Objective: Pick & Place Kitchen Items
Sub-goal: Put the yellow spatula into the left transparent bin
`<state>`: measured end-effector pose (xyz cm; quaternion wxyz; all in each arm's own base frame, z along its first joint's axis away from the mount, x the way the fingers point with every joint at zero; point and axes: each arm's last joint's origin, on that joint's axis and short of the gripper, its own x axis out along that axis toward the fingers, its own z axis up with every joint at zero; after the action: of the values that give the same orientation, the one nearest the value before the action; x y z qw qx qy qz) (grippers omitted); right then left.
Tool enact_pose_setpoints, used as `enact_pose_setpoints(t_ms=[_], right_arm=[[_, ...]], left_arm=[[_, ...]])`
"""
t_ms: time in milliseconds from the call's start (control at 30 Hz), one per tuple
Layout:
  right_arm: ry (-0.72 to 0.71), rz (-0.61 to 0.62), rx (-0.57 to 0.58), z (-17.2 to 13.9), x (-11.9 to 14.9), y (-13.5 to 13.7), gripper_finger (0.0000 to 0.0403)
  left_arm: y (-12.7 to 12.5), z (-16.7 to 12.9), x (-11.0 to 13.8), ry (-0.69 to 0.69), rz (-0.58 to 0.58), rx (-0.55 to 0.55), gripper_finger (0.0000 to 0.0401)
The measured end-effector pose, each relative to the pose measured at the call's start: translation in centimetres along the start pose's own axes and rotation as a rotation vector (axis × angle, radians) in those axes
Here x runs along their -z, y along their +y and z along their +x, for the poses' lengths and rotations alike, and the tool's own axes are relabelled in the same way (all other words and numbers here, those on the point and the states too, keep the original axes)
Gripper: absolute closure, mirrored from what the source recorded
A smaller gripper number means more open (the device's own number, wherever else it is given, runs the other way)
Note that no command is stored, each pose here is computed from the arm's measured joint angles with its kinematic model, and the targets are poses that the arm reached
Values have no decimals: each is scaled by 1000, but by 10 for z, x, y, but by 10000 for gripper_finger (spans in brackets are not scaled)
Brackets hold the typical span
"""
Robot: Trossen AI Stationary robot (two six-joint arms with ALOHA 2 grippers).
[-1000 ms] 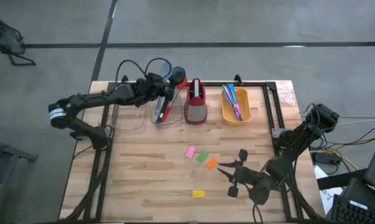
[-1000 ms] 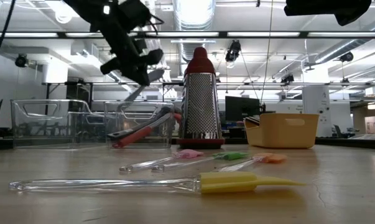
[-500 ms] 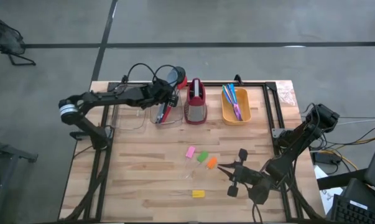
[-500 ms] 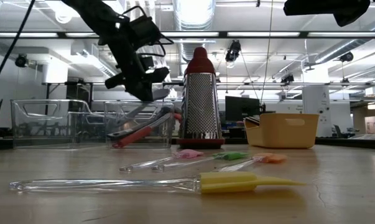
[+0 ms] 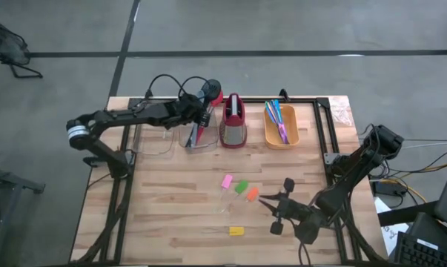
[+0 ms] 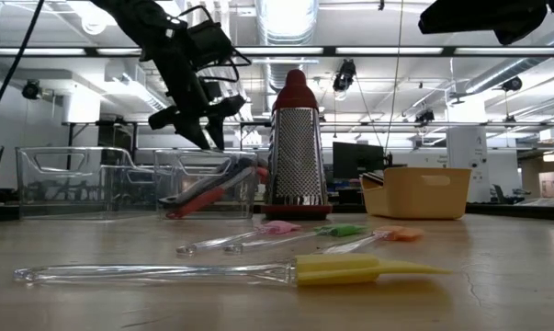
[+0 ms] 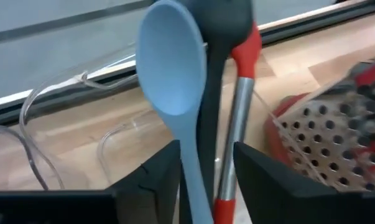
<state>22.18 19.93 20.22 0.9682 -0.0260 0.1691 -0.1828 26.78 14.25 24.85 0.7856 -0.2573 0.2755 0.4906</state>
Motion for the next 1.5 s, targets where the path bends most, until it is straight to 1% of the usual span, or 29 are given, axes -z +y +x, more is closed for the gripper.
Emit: enact_pose_setpoints(t_ms=[67, 233, 400, 500, 600, 800, 933, 1033, 1100, 1200, 1400, 1500], right_arm=[[3, -3, 5, 2, 1, 0, 336], [3, -1, 11, 3, 1, -1, 330], [3, -4, 11, 3, 1, -1, 321], [3, -4, 11, 3, 0, -1, 315], [3, -4, 11, 3, 0, -1, 310], [2, -4, 12, 3, 0, -1, 303], [1, -2, 11, 3, 0, -1, 307], [1, -2, 11, 3, 0, -1, 317], [1, -2, 11, 3, 0, -1, 325], [2, -4, 11, 3, 0, -1, 337], [2, -4, 11, 3, 0, -1, 354], [2, -4, 11, 3, 0, -1, 359]], left_arm=[[-1, -4, -1, 8, 21, 38, 235], [-13, -20, 5, 49, 156, 198, 233], [-42, -45, 26, 37, 350, 330, 236], [-65, -66, 47, 13, 481, 440, 236], [-88, -93, 75, 0, 579, 574, 236], [-125, -147, 131, -52, 689, 854, 236], [-145, -168, 164, -118, 730, 994, 235], [-158, -169, 187, -144, 766, 1045, 234], [-165, -165, 204, -148, 803, 1061, 234], [-174, -156, 226, -149, 827, 1075, 225], [-188, -136, 261, -124, 839, 1110, 178], [-196, -131, 273, -107, 866, 1124, 158]])
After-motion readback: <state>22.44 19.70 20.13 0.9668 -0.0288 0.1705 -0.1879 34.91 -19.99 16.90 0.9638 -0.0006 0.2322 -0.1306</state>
